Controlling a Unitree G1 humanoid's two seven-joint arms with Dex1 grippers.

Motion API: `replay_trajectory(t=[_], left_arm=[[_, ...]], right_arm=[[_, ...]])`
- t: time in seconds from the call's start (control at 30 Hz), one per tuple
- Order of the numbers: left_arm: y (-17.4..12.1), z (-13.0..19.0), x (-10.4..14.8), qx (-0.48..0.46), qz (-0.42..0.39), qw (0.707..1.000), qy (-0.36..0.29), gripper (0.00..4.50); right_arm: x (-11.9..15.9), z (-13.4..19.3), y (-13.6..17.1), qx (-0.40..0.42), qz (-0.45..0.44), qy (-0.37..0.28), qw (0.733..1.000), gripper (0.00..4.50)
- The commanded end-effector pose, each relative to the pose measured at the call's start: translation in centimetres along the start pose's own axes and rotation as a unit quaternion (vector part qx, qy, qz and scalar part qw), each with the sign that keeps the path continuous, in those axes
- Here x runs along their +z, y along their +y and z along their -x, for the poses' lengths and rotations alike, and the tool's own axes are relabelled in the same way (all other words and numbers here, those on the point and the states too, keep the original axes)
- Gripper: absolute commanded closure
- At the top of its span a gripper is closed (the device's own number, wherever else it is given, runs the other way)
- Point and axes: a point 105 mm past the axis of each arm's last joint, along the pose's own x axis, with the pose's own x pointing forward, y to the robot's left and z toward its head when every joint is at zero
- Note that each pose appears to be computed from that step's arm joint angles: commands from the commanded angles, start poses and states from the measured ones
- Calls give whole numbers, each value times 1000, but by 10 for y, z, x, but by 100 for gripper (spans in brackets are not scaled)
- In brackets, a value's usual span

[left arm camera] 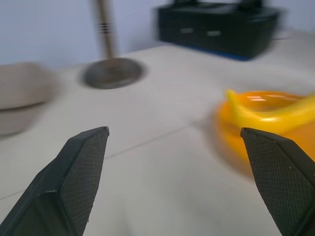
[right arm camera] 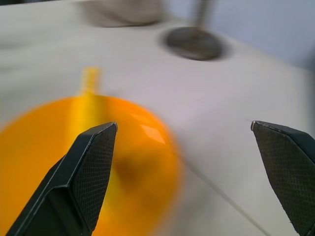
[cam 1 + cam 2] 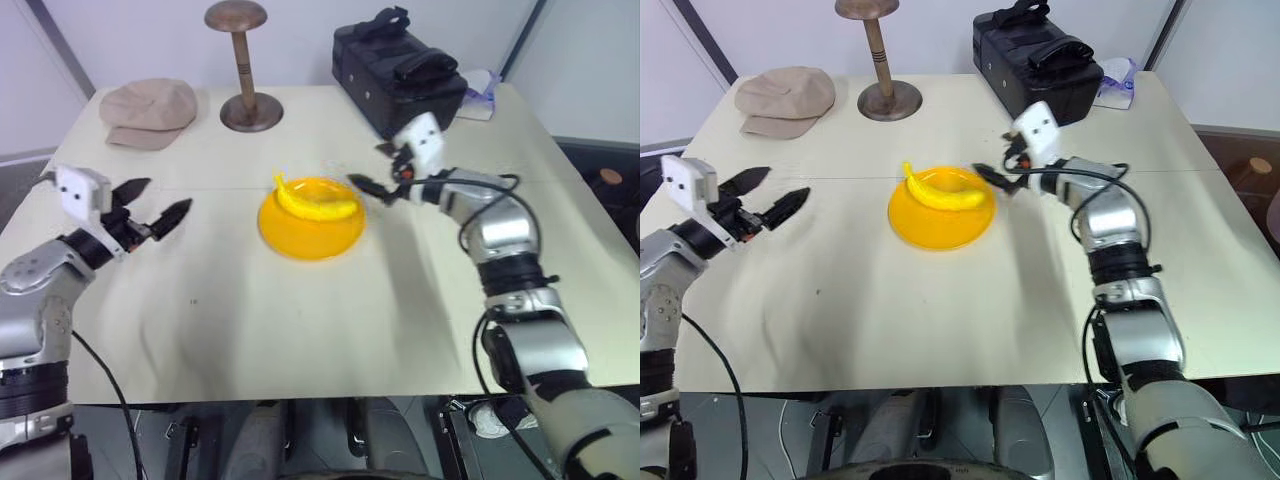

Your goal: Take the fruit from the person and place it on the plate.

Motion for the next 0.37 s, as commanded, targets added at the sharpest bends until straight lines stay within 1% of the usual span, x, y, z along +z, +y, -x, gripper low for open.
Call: replay_trajectory(t=[0.03,0.2,0.37], left_arm=[[11,12,3,50,-14,998,-19,0],[6,22,-4,73,10,997,-24,0],[3,27,-9,89,27,995,-23,0]], right_arm=[[18,28,-25,-69,-23,-58,996,5],[4,58,-38,-133,-54,-80,986,5],[-5,66,-35,-158,-71,-91,981,5]])
